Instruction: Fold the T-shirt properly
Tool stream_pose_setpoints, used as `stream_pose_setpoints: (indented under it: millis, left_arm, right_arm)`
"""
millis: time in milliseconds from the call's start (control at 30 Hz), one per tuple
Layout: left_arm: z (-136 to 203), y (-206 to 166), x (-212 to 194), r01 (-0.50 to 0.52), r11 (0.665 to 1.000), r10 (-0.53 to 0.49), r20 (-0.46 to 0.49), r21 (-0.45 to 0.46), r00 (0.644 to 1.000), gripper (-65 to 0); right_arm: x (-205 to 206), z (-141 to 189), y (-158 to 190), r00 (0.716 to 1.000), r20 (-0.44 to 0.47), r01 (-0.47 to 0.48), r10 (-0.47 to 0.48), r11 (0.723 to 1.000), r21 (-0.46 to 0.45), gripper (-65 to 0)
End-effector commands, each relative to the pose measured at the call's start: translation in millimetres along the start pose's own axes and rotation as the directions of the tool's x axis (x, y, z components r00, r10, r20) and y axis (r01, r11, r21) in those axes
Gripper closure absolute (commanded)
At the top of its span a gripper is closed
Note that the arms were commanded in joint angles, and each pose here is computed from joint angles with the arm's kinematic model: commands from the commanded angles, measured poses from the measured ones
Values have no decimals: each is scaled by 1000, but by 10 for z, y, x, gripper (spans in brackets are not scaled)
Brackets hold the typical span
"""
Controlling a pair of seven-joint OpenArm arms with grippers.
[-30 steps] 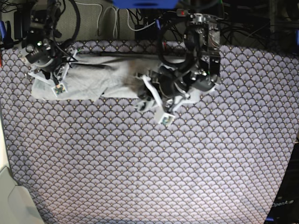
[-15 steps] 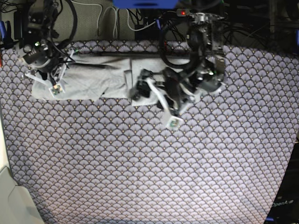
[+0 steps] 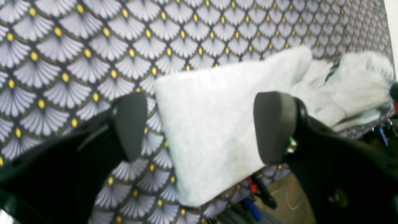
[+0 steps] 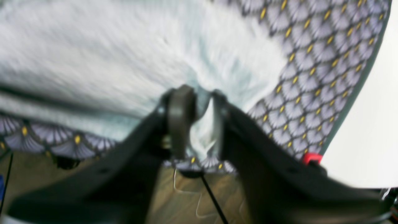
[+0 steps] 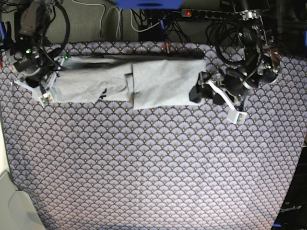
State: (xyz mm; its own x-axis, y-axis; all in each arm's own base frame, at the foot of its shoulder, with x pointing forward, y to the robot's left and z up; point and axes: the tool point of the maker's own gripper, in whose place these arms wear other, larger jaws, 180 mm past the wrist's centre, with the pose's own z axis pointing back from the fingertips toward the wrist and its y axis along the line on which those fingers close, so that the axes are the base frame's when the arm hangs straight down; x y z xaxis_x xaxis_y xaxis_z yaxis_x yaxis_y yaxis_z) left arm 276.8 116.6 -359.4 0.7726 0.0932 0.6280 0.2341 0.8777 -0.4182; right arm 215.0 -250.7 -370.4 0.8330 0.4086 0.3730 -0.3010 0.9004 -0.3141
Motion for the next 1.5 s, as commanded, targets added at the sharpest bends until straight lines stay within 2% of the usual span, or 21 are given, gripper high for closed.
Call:
stream_pose_setpoints:
  millis: [0, 67, 167, 433, 600, 667, 733, 867, 933, 1133, 1467]
  left_arm:
    - [35, 20, 140, 8, 1000, -8, 46, 0, 999, -522]
    - [37, 89, 119, -11, 1000, 11, 44, 11, 999, -522]
    - [38, 107, 119, -16, 1000, 16, 44, 14, 999, -522]
    - [75, 173, 135, 1, 1000, -2, 40, 30, 999, -522]
    - [109, 230, 144, 15, 999, -17, 33, 45, 999, -522]
    - [114, 239, 147, 15, 999, -17, 34, 47, 999, -522]
    - [166, 328, 171, -3, 998, -1, 49, 70, 999, -522]
    - [217, 407, 194, -20, 996, 14, 66, 90, 998, -522]
    - [219, 412, 201, -18, 996, 12, 66, 92, 998, -522]
    - [216, 415, 243, -12, 995, 5, 73, 96, 997, -522]
    - [195, 384, 242, -16, 996, 9, 74, 88, 997, -522]
  right_arm:
    - [64, 43, -75, 1000, 22, -4, 5, 1000, -25, -209]
    - [67, 39, -62, 1000, 24, -2, 2, 1000, -21, -267]
    - [68, 38, -57, 1000, 24, -1, 1, 1000, -20, -317]
    - [230, 81, -311, 998, 59, -4, 9, 997, -77, -321]
    - [359, 114, -727, 992, 97, 96, -83, 984, -149, -321]
    - [326, 81, -851, 990, 78, 131, -120, 978, -159, -321]
    - [202, 34, -967, 984, 20, 177, -176, 970, -166, -321]
    - [-75, -47, -1133, 944, -73, 307, -322, 937, -167, -321]
    - [-175, -87, -1133, 927, -116, 338, -357, 928, -156, -321]
    - [-267, -222, -1008, 913, -173, 355, -370, 928, -111, -321]
    - [-198, -242, -955, 915, -160, 359, -370, 928, -96, -321]
